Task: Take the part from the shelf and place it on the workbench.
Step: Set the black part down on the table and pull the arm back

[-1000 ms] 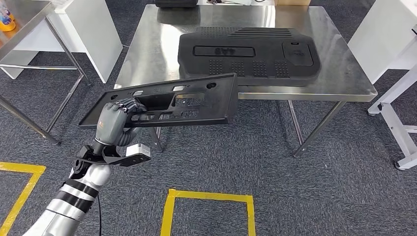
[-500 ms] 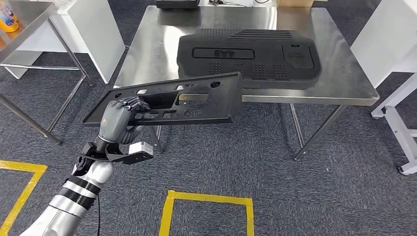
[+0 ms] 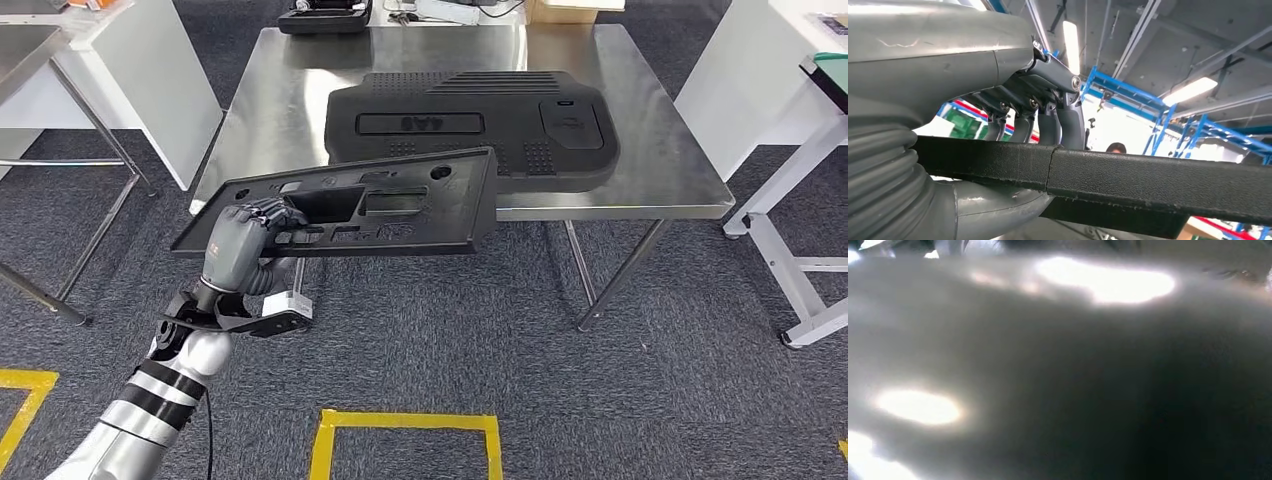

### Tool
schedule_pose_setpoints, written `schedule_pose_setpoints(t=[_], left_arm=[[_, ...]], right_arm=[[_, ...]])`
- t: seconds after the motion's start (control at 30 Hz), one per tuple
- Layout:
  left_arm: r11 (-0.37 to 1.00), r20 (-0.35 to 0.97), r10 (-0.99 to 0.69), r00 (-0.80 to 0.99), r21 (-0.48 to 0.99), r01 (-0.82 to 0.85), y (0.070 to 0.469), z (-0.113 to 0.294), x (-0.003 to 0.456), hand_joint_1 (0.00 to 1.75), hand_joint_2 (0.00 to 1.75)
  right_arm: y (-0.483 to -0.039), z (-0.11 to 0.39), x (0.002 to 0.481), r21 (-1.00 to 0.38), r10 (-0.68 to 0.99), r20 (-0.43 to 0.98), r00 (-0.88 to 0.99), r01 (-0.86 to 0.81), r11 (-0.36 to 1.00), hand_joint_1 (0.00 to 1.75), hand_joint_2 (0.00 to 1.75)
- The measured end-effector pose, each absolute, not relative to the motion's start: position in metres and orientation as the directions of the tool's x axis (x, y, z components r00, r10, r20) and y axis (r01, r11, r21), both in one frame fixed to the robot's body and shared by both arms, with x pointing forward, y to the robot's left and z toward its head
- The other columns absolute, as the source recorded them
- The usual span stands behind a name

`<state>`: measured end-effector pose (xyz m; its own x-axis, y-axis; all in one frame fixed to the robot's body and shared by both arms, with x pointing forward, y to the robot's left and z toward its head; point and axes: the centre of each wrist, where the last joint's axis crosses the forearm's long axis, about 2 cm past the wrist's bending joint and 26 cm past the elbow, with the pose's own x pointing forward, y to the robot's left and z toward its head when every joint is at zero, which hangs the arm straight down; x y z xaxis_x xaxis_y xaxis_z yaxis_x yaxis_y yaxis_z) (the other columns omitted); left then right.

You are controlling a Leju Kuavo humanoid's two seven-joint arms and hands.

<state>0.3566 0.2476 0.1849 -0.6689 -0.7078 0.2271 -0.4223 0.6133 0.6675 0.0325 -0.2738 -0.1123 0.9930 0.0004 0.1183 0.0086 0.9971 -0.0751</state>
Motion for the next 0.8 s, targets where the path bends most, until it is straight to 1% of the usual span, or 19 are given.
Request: schedule_pose_setpoints(t=[0.2,0.57,0.8], left_arm=[[0.625,0.209,-0.697,-0.686,0.647,-0.437,0.239,0.200,0.364,1.75,1.75],[0.653,0.168,-0.648,-0.743,0.624,-0.428,0.206,0.225,0.374,1.75,1.75],[0.657,0.145,-0.621,-0.770,0.632,-0.410,0.189,0.232,0.378,1.75,1.75]], right_arm=[[-0.274,-0.112,0.033,-0.075,0.013,0.122,0.993,-0.003,0.997,0.00,0.00],[-0.275,-0.112,0.037,-0.077,0.045,0.138,0.989,-0.035,0.996,0.00,0.00],[-0.275,-0.112,0.038,-0.079,0.059,0.138,0.989,-0.049,0.996,0.00,0.00]])
